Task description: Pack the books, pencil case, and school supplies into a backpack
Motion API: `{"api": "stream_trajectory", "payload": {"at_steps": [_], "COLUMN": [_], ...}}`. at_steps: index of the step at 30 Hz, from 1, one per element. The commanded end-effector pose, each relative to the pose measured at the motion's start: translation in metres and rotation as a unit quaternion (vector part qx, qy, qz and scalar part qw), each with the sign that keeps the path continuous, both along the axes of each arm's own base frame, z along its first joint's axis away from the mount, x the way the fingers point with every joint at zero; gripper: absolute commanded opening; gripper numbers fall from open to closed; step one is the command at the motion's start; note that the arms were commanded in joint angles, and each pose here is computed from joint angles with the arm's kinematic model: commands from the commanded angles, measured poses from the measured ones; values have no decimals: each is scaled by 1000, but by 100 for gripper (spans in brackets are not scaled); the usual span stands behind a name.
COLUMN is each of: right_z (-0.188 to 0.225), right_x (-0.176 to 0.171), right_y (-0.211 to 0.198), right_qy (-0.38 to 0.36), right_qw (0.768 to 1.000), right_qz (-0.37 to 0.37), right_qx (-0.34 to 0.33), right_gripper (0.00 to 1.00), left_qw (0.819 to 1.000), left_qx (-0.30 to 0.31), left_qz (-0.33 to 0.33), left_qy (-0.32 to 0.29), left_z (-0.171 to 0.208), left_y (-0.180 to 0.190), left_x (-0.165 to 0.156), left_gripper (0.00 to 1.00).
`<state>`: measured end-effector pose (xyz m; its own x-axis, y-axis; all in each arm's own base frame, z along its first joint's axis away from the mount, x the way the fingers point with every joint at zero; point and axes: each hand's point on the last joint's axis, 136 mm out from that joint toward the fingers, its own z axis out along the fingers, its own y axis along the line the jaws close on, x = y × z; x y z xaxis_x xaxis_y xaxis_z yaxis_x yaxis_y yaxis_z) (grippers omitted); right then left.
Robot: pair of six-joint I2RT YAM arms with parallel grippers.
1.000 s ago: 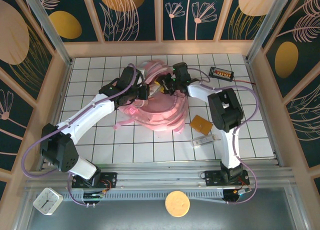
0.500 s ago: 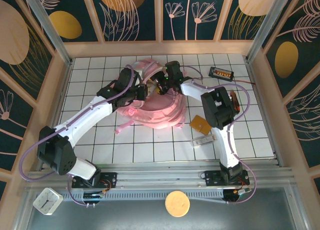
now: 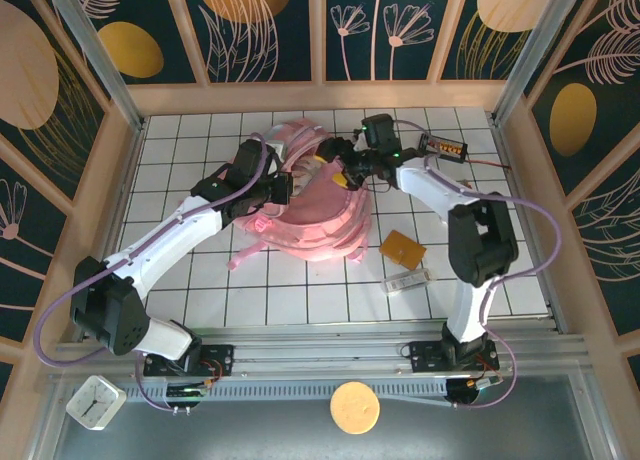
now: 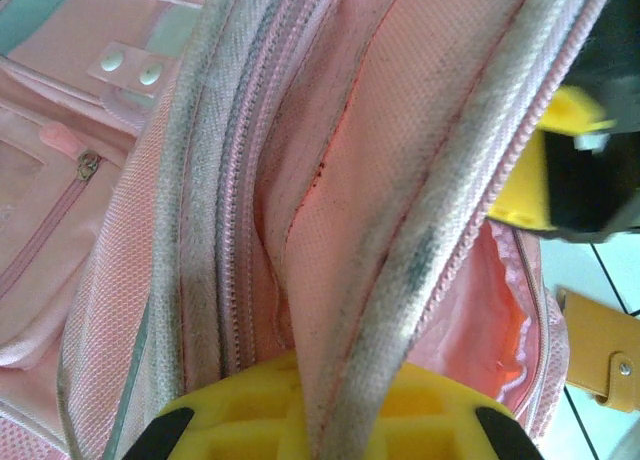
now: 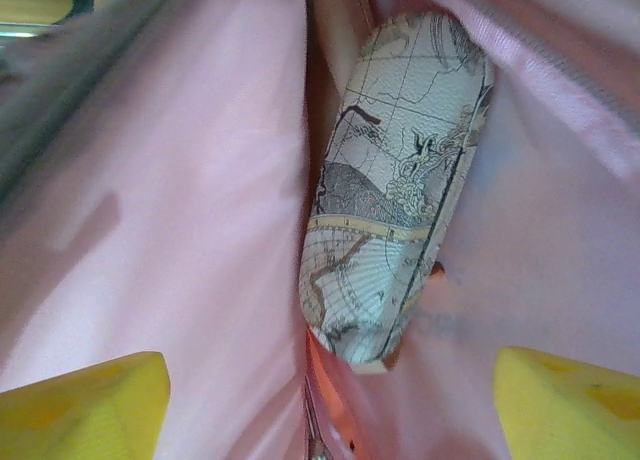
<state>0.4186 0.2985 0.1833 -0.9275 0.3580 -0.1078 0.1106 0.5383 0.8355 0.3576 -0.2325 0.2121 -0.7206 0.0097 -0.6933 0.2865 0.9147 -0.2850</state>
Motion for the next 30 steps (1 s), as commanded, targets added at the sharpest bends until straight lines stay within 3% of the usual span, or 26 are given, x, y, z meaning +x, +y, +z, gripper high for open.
{"api": "stream_trajectory", "payload": {"at_steps": [1,3,8,15,21,30], "right_z": [13,17,11,0,-34,-57], "right_x": [-16,-22,-45,-86,-133,-170], "right_y": [-29,-55,-117,-167,-178,-185], "right_qy": [-25,-38,-42,-23,40,86], "right_qw": [999,997,987,967,970,971], "right_qz": [10,-7,-43,-47,-44,-114], "right_qx": [-35,-68,-151,-249,-237,-193], "right_gripper": [90,99,99,99,99,99], "left_qw": [995,995,995,995,995,996], "left_qx": [-50,-53,-59,-56,-61,-65], "left_qz": [-15,-17,-21,-18,-19,-23], "left_qy": [-83,-80,-79,-78,-71,-57], "left_z": [50,48,46,44,39,28], "left_y": [-10,-11,-10,-5,-7,-10], "left_x": [9,8,3,-3,-4,-5], "left_gripper": [0,0,0,0,0,0]}}
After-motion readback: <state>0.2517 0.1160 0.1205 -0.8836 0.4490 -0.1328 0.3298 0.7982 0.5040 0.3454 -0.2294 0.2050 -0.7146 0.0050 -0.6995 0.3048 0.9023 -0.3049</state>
